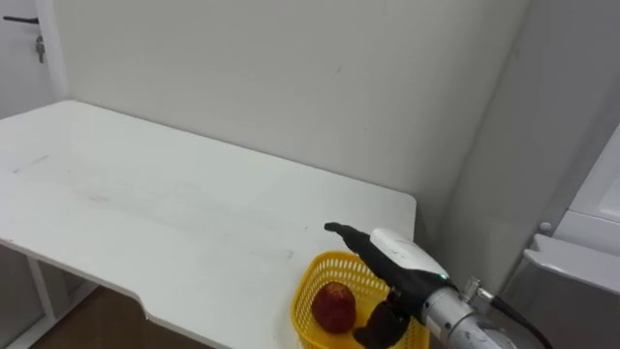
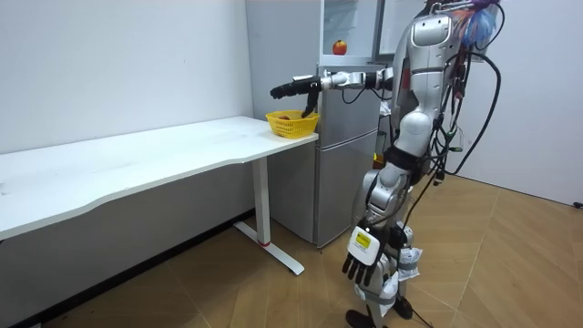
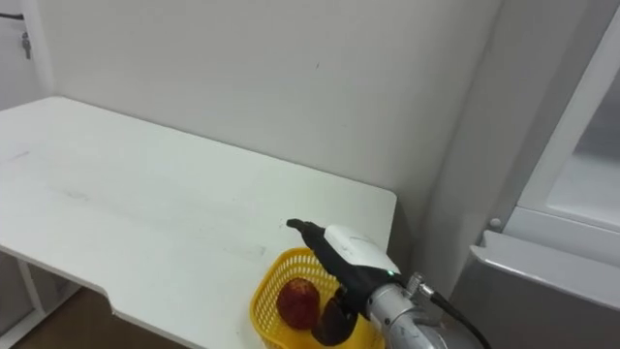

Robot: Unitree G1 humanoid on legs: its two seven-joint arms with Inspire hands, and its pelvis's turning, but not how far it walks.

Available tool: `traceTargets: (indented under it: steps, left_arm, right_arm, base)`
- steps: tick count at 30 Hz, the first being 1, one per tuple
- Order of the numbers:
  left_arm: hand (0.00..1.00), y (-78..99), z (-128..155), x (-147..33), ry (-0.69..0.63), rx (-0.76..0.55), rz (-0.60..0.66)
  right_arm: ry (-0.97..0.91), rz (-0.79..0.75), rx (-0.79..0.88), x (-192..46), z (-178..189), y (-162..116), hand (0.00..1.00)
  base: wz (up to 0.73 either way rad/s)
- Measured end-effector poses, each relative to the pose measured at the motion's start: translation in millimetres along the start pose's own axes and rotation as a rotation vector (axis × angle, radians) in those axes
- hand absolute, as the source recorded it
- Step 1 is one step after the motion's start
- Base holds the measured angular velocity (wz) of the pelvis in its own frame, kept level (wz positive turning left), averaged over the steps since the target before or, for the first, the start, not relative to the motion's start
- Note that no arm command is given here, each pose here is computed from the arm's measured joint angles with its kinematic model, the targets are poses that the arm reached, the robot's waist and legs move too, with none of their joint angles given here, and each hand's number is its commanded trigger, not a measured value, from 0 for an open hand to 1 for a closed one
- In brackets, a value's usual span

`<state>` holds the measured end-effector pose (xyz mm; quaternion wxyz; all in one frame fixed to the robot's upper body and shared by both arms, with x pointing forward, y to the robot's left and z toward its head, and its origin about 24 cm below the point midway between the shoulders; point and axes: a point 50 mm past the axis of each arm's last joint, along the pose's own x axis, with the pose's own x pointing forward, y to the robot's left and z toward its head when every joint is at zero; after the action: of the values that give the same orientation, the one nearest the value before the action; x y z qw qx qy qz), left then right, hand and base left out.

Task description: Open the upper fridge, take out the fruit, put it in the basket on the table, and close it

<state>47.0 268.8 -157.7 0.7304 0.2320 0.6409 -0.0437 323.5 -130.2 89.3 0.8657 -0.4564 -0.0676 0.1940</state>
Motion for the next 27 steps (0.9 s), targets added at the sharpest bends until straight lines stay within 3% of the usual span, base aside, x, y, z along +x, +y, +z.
traceTargets:
  steps: [6, 11, 15, 27]
  left_arm:
    - [0.0, -2.1, 3.1, -0.5, -0.018, -0.002, 0.008]
    - [0.0, -5.1, -5.7, -1.2, 0.004, -0.003, 0.01]
    - [0.0, -8.8, -6.3, -1.2, 0.003, 0.01, 0.024]
    - [0.0, -15.7, 0.3, -0.2, -0.02, 0.078, 0.006]
  right_arm:
    - [-0.102, -0.102, 0.087, -4.7, 20.6, -22.3, 0.0]
    - [-0.29, -0.226, 0.149, -19.3, 57.6, -46.3, 0.0]
    - [-0.335, -0.246, 0.226, -30.4, 62.4, -45.2, 0.0]
    - [-0.435, -0.305, 0.23, -51.4, 73.8, -50.9, 0.0]
  base:
    - [-0.02]
    - [-0.04]
    - [-0.2]
    - [-0.15]
